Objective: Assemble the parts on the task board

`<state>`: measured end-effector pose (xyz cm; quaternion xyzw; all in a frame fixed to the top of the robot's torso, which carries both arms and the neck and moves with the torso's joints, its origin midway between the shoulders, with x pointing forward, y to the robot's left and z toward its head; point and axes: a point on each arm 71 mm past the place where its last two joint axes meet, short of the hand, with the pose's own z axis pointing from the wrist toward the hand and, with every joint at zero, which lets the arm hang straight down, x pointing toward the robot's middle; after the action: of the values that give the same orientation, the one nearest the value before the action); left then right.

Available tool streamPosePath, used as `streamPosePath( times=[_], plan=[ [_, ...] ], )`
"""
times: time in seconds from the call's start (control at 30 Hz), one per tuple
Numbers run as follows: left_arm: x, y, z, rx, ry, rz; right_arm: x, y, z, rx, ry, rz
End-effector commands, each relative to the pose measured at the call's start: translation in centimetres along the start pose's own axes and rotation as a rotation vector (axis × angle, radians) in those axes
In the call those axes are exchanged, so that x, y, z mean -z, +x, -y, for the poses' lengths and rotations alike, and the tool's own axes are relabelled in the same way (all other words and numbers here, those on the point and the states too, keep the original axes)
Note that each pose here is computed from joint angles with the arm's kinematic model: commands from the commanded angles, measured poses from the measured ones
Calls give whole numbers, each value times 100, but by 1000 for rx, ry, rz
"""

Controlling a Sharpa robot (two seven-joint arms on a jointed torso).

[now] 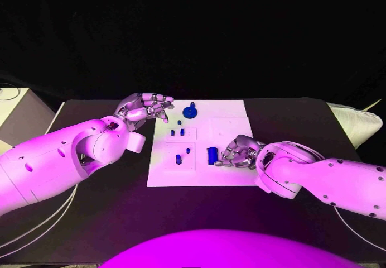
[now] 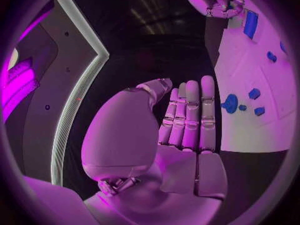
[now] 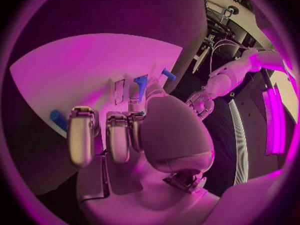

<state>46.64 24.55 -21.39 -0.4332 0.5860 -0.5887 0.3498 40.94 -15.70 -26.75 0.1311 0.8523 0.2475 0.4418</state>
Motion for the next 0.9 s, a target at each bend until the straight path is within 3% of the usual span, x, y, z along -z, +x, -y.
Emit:
streamPosePath(
  times=[0.03, 0.23, 0.43, 0.63, 0.9],
  plan=[
    [0, 17, 6, 3, 6, -16, 45, -31, 7, -35, -37, 19],
    [1, 15, 0, 3, 5, -16, 129, -184, 113, -77, -54, 90],
    [8, 13, -17, 4, 3, -14, 231, -478, 263, -73, -52, 143],
    [6, 22, -23, 6, 5, -14, 291, -737, 515, -31, 20, 159],
    [5, 28, -19, 12, 13, -18, 278, -821, 734, 73, 117, 158]
  ],
)
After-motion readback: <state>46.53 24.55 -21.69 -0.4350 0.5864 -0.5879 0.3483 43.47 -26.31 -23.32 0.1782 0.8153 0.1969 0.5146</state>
